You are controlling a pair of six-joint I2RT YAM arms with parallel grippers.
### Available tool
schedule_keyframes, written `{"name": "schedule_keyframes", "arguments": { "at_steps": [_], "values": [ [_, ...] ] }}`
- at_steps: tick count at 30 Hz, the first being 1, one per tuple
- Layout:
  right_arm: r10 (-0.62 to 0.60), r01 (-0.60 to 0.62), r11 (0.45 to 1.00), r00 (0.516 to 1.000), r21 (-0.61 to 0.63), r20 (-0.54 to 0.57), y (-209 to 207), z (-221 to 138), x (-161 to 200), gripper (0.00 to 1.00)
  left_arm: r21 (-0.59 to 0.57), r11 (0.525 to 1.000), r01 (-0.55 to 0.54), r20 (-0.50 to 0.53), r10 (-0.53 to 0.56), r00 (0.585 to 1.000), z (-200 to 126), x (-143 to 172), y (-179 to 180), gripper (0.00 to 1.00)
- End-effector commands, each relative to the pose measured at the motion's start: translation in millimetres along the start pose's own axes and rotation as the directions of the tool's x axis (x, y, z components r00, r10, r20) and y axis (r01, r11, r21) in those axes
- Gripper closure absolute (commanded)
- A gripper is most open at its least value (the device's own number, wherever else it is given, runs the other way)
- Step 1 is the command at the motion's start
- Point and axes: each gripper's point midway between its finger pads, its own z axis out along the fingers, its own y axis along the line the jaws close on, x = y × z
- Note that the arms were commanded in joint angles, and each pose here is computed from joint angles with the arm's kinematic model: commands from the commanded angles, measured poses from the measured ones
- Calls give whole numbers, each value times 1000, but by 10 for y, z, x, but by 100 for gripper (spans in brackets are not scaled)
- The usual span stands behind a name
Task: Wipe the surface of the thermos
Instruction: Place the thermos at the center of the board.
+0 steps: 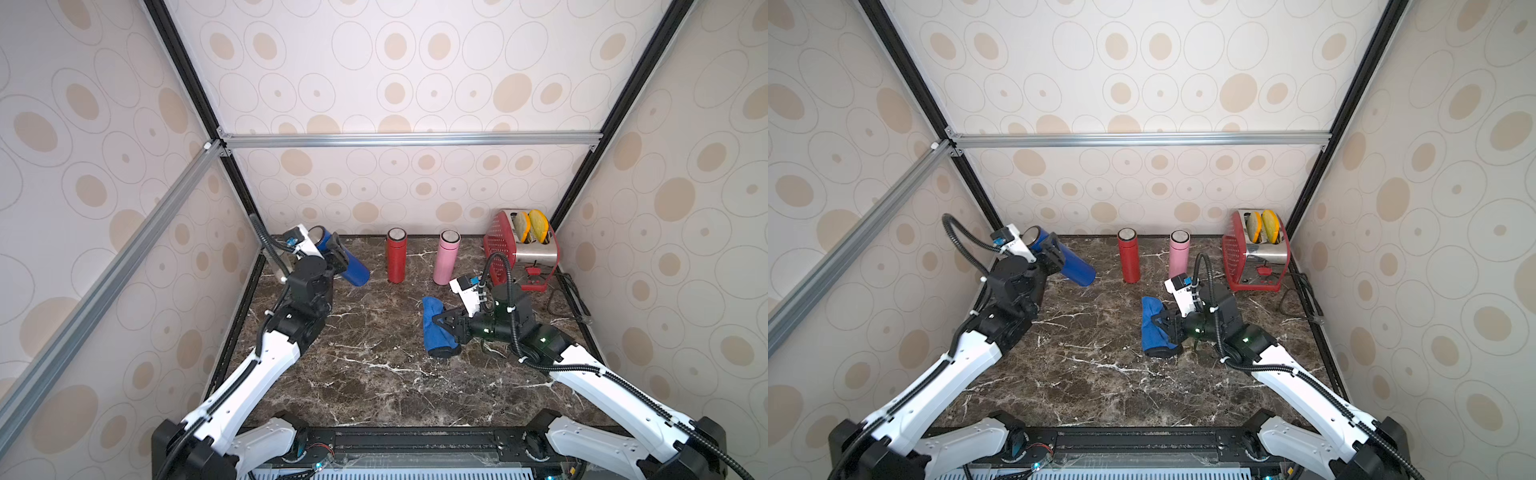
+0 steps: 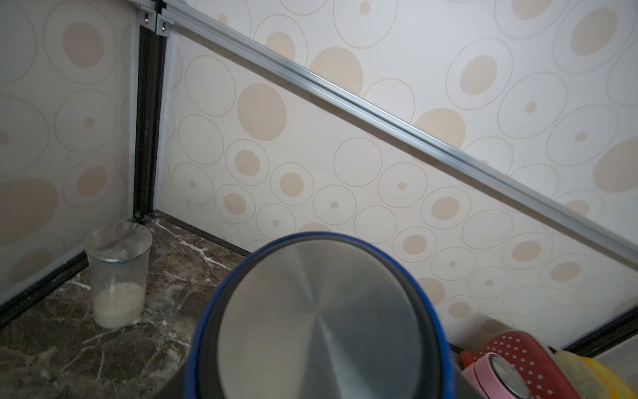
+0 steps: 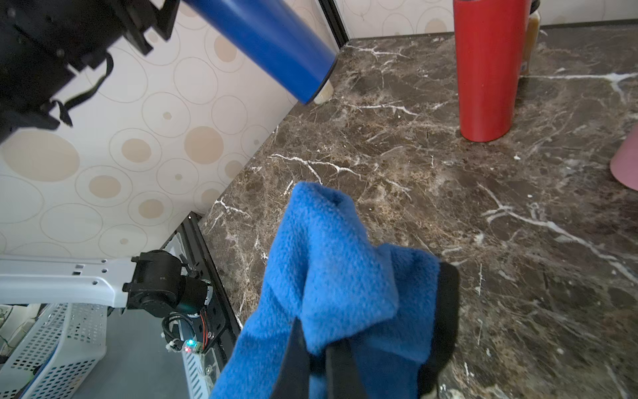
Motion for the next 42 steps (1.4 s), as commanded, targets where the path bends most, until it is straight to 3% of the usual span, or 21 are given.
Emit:
{"name": "schedule_keyframes", "arguments": {
  "at_steps": [1,10,17,34,42],
  "values": [
    [-16,16,1000,1000,10,0,-20,26,15,100,-18,989,-144,82,145,986,268,-246,-67,100],
    [-26,27,1000,999,10,-20,-37,117,-24,100,13,973,-229,72,227,971,951,253,23,100],
    [-22,23,1000,999,16,-28,-59,173,-51,100,23,952,-305,32,304,952,1242,594,45,100],
    [-15,16,1000,999,22,-45,-79,216,-48,100,40,934,-355,23,354,935,1469,1113,154,100],
    [-9,9,1000,999,8,-46,-77,270,-50,100,46,932,-360,-2,361,933,1490,1197,178,100]
  ]
}}
